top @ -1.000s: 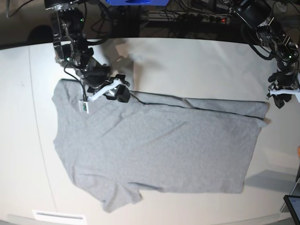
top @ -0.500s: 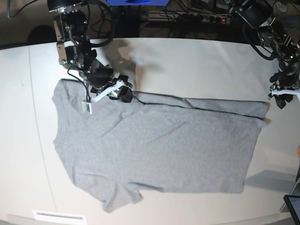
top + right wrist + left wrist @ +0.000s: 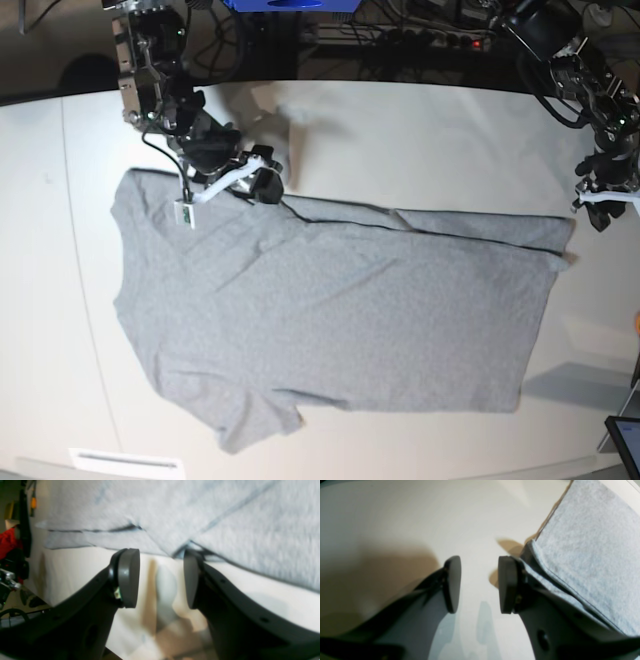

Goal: Fold the T-shirt properly
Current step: 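Move the right gripper along the fold toward the shirt's middle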

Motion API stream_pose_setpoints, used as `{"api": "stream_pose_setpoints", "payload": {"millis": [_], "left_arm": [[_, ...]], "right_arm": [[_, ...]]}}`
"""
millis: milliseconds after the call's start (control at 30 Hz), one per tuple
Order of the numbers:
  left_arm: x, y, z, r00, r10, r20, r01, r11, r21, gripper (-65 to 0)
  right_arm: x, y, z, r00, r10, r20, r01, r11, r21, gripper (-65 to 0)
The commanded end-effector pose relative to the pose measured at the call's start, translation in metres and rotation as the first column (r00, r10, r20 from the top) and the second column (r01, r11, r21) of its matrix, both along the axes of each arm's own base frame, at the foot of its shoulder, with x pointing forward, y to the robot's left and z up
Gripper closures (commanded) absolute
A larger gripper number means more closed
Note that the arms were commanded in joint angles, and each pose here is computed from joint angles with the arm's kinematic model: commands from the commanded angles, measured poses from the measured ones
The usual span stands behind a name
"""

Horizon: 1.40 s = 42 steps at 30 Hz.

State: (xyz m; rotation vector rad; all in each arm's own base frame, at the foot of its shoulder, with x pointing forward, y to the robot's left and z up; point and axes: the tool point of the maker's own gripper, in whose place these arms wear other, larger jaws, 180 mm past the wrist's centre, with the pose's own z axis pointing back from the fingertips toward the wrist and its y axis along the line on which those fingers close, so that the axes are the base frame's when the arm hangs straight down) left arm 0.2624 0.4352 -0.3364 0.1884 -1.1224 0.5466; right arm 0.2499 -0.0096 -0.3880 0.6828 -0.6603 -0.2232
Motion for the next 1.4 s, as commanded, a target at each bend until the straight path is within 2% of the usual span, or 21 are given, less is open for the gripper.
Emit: {"api": "stream_pose_setpoints", "payload": {"millis": [0,433,933,1000,1133,1167,1267,1367], "left_arm": [[0.005,0.008,0.019,0.999,-0.003,0.045,0.001,0.999,0.041,-24.5],[0.001,0.008,0.016,0.999,-0.003,0.032,0.002,0.999,0.042,-24.5],[0.0,0.011,0.018,1.0,-0.004,0.03,0.003,0.999,0.052,-24.5],[0.0,0.011,0.018,1.0,-0.004,0.03,0.003,0.999,0.052,-24.5],[0.0,0.012,0.019,1.0,-0.005,0.03,0.003,0.999,0.053,-24.5],[0.0,0.012,0.019,1.0,-0.005,0.03,0.003,0.999,0.053,-24.5],[0.0,0.012,0.019,1.0,-0.005,0.03,0.003,0.999,0.053,-24.5],[0.0,0.012,0.019,1.0,-0.005,0.03,0.003,0.999,0.053,-24.5]], "right_arm": [[0.008,0.002,0.012,0.999,-0.003,0.045,0.002,1.0,0.018,-27.1],[0.008,0.006,0.006,1.0,-0.008,0.026,0.008,1.0,0.028,-27.1],[0.021,0.009,0.015,0.998,-0.003,0.059,0.001,0.999,0.033,-27.0],[0.023,0.009,0.017,0.998,-0.004,0.066,0.002,0.999,0.033,-23.6],[0.028,0.01,0.019,0.997,-0.001,0.072,-0.001,0.999,0.034,-2.5],[0.027,0.01,0.017,0.998,-0.001,0.066,-0.001,0.999,0.034,0.0],[0.029,0.011,0.011,0.999,-0.002,0.049,0.0,0.999,0.039,-0.1],[0.033,0.015,0.012,1.0,-0.008,0.03,0.005,0.995,0.101,-0.1]]}}
